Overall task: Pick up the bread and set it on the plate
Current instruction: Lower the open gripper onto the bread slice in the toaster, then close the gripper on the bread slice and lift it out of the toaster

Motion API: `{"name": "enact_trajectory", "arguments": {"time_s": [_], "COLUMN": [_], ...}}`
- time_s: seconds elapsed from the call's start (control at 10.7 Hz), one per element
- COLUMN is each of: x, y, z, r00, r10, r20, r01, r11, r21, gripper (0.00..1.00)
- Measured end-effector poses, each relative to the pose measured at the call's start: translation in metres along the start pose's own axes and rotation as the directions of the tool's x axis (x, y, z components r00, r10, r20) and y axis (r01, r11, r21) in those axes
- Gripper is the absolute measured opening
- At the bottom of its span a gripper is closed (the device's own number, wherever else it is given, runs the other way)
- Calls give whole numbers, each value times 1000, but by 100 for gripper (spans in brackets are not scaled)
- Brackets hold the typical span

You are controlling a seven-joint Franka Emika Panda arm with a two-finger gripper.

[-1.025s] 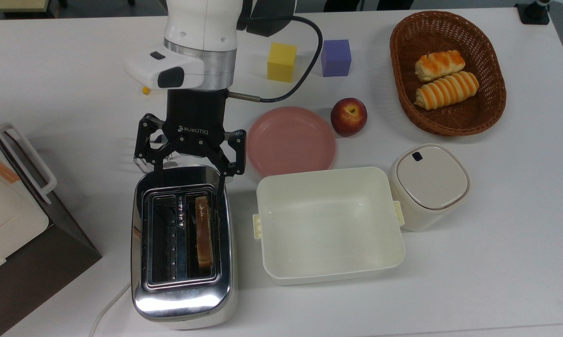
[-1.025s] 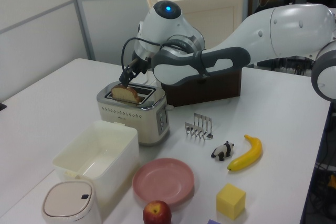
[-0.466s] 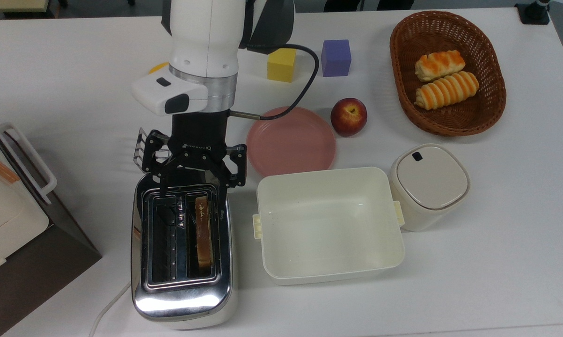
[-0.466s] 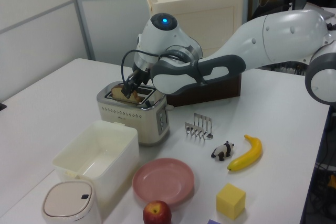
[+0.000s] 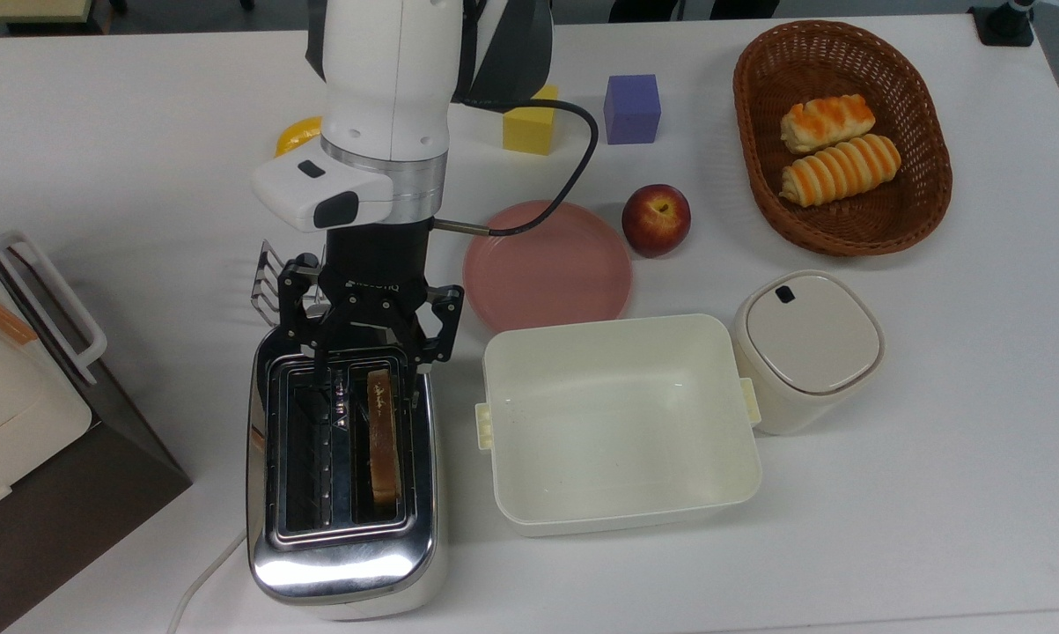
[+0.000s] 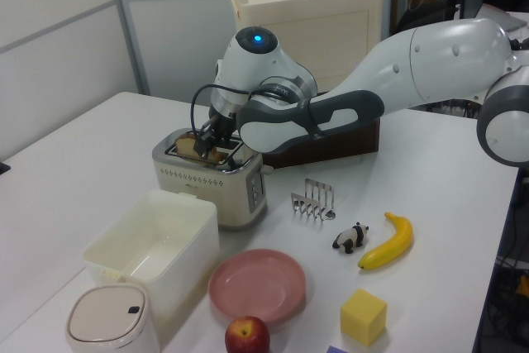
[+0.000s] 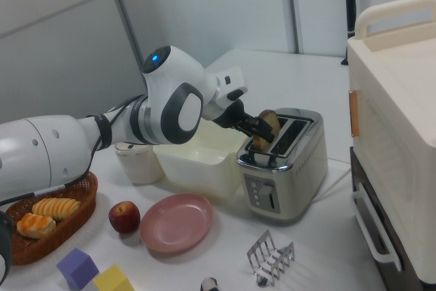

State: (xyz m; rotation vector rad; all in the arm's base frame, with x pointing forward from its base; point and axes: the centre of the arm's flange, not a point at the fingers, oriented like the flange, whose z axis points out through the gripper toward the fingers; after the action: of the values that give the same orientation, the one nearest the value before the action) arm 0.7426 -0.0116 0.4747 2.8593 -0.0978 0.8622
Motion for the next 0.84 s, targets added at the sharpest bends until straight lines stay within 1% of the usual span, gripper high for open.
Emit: {"name": "enact_trajectory", "arguments": {"time_s": [0.28,0.37,0.47,0.56,0.75,0.84], "x": [0,0,0,0,0,1], "y": [0,0,0,0,1,2], "z": [0,0,0,1,1,0], "r00": [1000,1000,1000,999,999,999], "r10": [-2,-11,-23,-35,-39,-38], "r20": [0,-1,-2,-1,-1,-3], "r01": [2,11,23,35,39,38], "r11": [1000,1000,1000,999,999,999], "r21": [-1,-7,-11,-12,-12,-13], "gripper": [28,14,11,11,11,9]}}
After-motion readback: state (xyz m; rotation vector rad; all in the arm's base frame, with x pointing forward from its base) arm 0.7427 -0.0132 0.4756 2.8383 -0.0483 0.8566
